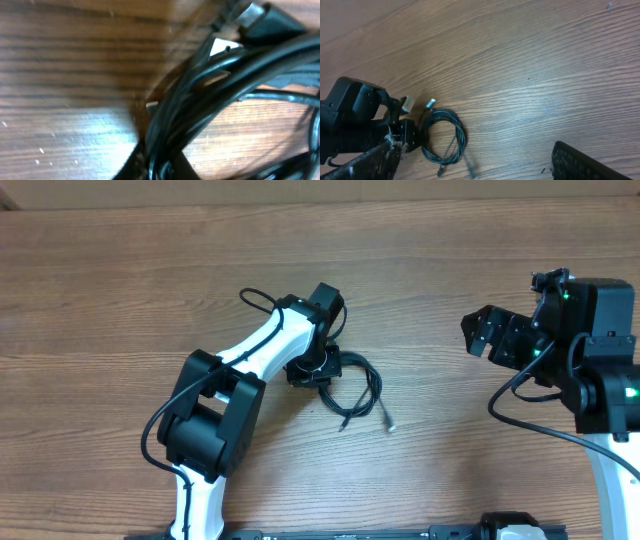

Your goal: Untangle cables

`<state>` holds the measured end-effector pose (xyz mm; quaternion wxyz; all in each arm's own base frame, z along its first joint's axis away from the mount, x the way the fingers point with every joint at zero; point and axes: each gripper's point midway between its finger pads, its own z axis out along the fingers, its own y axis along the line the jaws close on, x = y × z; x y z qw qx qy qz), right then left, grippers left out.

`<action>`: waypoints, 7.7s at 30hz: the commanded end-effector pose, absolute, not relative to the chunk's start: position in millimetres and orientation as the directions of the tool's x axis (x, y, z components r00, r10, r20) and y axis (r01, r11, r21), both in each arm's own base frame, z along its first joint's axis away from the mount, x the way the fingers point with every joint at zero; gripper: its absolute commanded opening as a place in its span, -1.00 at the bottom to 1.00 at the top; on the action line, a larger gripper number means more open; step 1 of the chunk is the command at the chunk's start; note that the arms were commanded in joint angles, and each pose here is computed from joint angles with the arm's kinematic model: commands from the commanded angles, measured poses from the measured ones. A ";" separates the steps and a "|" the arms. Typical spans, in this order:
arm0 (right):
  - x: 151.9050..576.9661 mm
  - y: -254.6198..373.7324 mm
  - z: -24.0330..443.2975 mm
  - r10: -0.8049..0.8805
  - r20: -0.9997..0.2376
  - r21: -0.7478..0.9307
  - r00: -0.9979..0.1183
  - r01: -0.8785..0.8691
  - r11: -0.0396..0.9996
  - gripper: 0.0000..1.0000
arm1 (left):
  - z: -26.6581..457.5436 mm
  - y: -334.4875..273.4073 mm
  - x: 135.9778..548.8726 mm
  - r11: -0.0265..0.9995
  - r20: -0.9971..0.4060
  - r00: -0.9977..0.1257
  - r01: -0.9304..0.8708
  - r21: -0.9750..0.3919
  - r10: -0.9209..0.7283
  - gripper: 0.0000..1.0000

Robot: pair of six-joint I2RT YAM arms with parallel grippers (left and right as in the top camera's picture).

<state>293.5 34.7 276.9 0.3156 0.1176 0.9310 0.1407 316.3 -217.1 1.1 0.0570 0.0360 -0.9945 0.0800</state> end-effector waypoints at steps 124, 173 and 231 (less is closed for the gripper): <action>401.1 182.4 200.6 0.265 -0.513 0.417 -0.816 0.033 0.908 0.29 | 226.4 -178.0 338.5 0.745 -0.358 -0.876 0.469 -0.474 0.323 -0.92; 356.7 263.5 254.6 -0.038 -0.273 0.776 -0.961 -0.243 0.582 0.02 | 284.6 -118.0 402.3 0.792 -0.345 -0.914 0.044 -0.609 -0.215 -0.91; 379.2 238.1 277.6 0.156 -0.411 0.600 -0.898 -0.138 0.788 -0.16 | 271.3 -128.7 387.7 0.843 -0.481 -0.867 0.352 -0.407 0.130 -0.91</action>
